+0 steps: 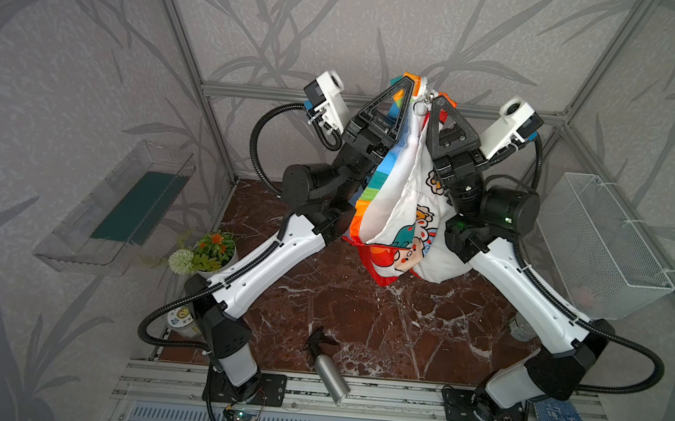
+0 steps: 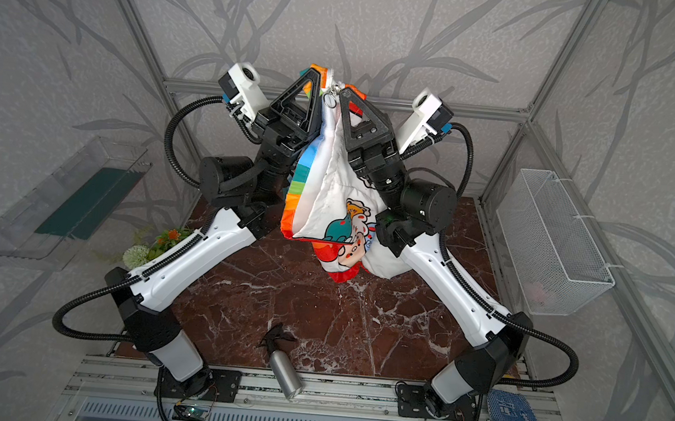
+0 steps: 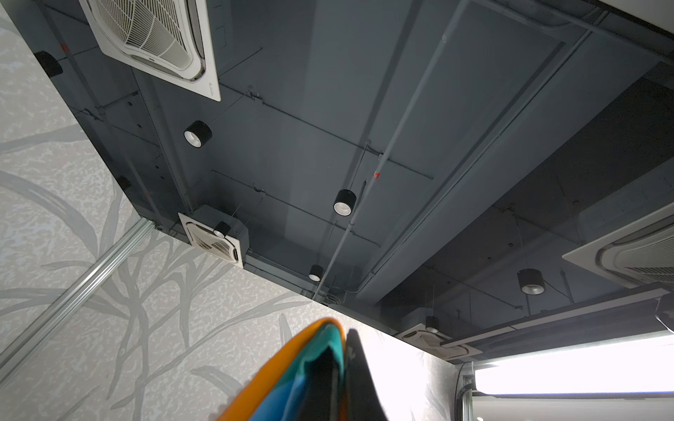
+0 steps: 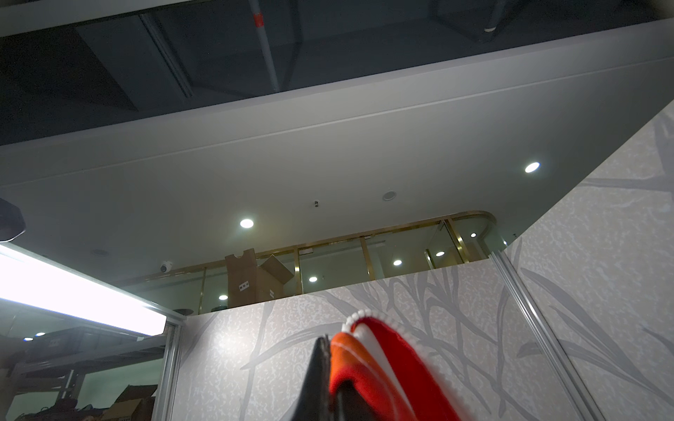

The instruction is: Zip up the jacket

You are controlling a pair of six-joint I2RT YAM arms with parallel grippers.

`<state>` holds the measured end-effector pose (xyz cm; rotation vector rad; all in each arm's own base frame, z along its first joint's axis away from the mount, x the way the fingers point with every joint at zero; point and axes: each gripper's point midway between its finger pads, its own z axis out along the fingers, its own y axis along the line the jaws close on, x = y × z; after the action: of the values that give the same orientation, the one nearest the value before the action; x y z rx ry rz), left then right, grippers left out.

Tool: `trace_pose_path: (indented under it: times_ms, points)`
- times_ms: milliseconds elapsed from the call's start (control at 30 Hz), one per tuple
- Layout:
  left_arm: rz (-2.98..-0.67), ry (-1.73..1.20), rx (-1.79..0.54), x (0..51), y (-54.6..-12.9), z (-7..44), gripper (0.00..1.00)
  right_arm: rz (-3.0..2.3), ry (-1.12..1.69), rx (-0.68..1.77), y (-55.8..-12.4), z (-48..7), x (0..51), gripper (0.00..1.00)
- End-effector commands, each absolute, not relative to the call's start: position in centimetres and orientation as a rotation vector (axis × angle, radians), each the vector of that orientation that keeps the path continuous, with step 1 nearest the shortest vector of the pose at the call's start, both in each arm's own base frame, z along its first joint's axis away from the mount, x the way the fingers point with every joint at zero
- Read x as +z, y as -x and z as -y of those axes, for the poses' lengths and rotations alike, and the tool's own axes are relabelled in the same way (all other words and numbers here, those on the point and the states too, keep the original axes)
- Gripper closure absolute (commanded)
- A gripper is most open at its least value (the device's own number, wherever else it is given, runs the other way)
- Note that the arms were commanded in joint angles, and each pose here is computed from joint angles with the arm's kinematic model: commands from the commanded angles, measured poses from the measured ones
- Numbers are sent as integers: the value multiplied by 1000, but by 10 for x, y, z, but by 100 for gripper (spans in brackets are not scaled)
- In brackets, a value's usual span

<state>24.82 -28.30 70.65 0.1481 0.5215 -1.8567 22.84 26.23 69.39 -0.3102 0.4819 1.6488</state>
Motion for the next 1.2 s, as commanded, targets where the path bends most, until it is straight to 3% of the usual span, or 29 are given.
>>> trace_pose_path:
  times_ms: [0, 1167]
  points:
    - [-434, -176, -1880, 721, -230, 271, 100, -374, 348, 1659, -204, -248, 713, 100]
    - [-402, -168, -1886, 725, -224, 264, 100, -407, 336, 1662, -213, -255, 705, 100]
